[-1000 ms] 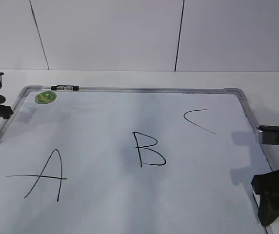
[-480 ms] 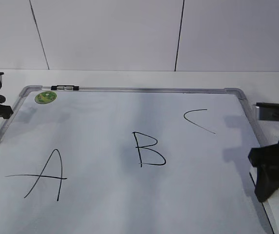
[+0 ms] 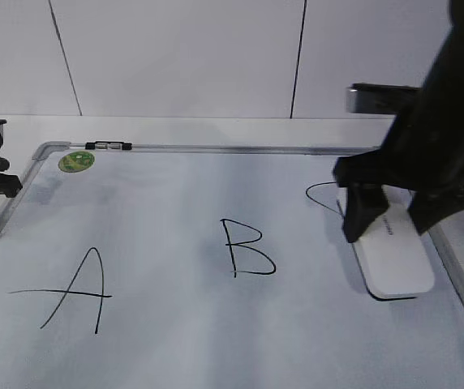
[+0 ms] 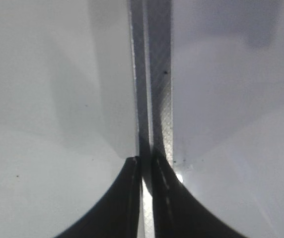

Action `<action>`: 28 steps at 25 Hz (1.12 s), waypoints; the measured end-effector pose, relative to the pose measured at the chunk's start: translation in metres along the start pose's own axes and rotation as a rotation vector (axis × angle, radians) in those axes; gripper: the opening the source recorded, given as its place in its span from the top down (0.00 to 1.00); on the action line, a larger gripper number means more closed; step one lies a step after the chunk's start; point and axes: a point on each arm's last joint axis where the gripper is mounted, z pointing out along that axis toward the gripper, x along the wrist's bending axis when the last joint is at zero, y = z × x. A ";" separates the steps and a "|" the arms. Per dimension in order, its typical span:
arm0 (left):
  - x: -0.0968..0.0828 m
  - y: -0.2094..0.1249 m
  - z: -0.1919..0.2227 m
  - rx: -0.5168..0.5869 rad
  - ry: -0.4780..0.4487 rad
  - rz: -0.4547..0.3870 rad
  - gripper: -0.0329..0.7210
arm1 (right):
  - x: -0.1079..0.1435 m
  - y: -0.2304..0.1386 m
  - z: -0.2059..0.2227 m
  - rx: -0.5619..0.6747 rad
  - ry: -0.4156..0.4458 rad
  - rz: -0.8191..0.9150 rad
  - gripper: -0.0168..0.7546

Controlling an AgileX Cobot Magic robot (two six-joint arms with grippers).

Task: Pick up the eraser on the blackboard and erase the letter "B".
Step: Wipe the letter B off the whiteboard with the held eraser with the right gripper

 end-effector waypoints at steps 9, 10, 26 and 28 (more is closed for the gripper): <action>0.000 0.000 0.000 0.000 -0.002 -0.001 0.92 | 0.068 0.068 0.051 0.007 -0.067 -0.170 0.26; 0.000 0.000 0.000 0.000 -0.002 -0.001 0.92 | 0.072 0.075 0.057 0.006 -0.066 -0.175 0.26; 0.000 0.000 0.000 -0.005 -0.001 -0.001 0.92 | 0.091 0.102 0.097 0.058 -0.103 -0.212 0.26; 0.000 0.000 0.000 -0.005 0.000 0.000 0.92 | 0.102 0.098 0.098 0.050 -0.120 -0.249 0.26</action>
